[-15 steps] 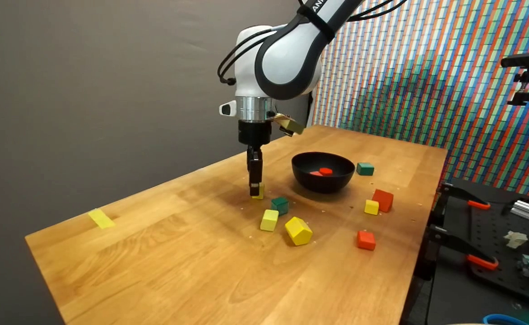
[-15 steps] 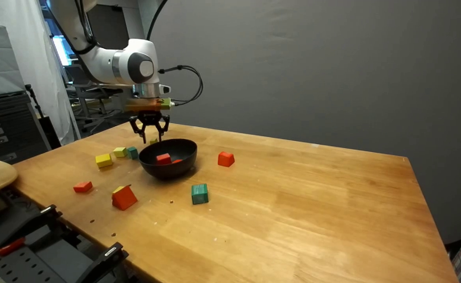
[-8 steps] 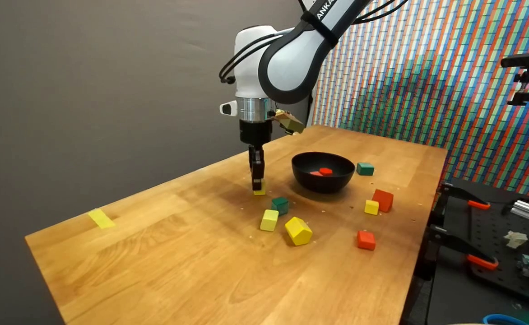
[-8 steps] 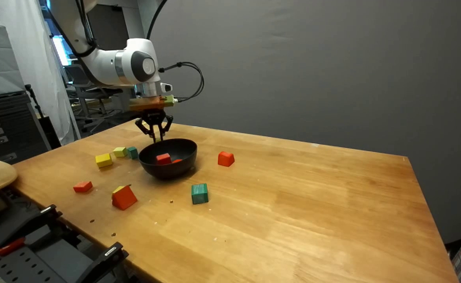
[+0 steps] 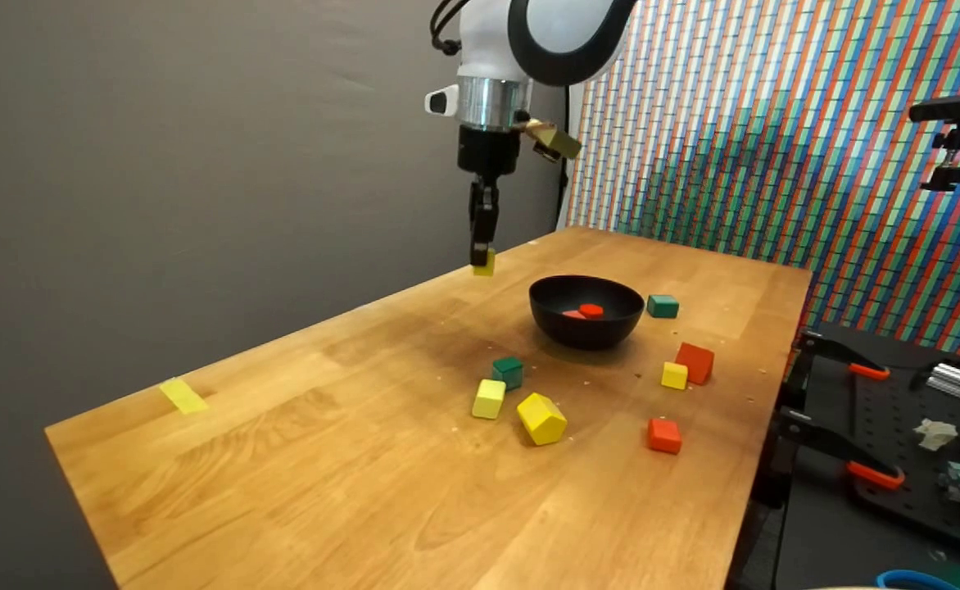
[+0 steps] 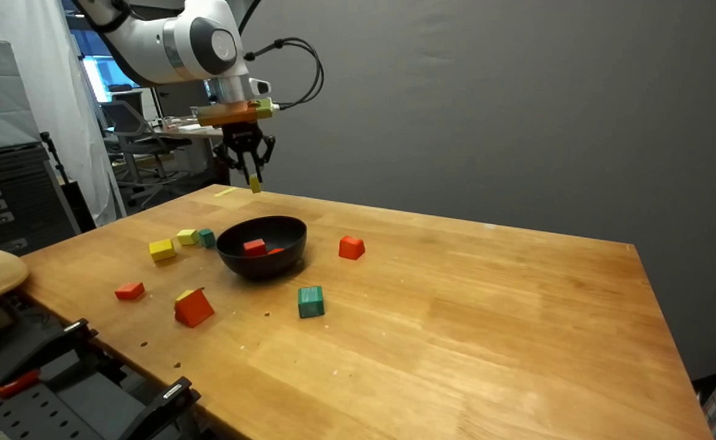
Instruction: Put all the blocks in the bowl
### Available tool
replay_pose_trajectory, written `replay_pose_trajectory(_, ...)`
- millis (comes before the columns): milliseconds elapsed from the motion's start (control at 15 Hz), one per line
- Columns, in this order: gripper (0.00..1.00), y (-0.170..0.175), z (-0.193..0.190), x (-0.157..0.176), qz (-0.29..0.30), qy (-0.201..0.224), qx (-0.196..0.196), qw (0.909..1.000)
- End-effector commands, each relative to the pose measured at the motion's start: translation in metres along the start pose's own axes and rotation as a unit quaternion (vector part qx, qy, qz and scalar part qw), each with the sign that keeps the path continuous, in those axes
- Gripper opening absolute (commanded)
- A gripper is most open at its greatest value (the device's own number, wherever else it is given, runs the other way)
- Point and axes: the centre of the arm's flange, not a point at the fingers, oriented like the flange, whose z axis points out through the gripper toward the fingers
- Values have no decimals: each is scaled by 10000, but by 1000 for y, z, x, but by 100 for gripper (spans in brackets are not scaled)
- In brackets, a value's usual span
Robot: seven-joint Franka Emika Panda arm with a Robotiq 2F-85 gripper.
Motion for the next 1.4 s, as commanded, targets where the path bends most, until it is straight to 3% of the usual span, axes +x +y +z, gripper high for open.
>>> replay_pose_trajectory(0,8,6,-43,-76,504,9,12,9987)
replay_pose_trajectory(400,8,4,-13,-123,1073,140,677,9918)
replay_pose_trajectory(533,29,1,-6,-125,1114,236,768,9905)
replay_pose_trajectory(600,49,-1,-6,-126,1141,290,776,9900)
replay_pose_trajectory(1000,94,-12,-31,-113,802,658,460,9935)
replay_pose_trajectory(1067,100,-17,-37,-107,681,732,448,9940)
replay_pose_trajectory(1333,100,-51,-35,-76,27,766,495,9958)
